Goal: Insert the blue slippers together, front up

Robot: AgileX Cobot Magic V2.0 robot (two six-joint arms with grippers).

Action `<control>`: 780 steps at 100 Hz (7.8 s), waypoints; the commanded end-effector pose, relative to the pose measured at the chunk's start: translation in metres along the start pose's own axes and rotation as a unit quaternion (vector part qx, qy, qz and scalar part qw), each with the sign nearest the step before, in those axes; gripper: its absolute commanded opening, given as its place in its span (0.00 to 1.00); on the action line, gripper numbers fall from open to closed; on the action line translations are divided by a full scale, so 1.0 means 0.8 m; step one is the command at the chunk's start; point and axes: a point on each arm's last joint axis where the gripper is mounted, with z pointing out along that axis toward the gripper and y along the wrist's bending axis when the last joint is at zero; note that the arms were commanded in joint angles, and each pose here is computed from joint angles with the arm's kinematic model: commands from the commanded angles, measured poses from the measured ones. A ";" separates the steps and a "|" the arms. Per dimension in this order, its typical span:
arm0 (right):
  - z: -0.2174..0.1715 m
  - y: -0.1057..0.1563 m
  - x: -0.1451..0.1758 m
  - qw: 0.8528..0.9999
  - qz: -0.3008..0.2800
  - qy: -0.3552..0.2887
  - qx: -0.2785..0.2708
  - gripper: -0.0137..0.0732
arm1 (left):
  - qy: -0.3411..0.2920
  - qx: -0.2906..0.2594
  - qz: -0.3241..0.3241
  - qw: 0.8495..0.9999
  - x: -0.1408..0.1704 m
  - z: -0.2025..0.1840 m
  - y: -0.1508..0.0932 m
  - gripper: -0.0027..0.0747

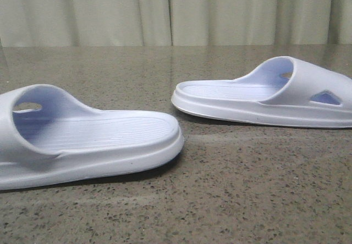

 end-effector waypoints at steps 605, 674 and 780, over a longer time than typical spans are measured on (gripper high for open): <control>0.007 -0.005 -0.155 1.000 0.028 0.014 0.001 0.52 | 0.408 -0.020 -0.540 0.735 -0.013 0.100 -0.051 0.06; 0.007 -0.005 -0.159 1.000 0.028 -0.004 0.001 0.52 | 0.247 0.063 -0.596 0.761 -0.097 0.082 -0.043 0.06; 0.146 0.008 -0.075 0.889 0.384 0.246 0.044 0.52 | 0.240 0.079 -0.591 0.766 -0.110 0.083 -0.044 0.06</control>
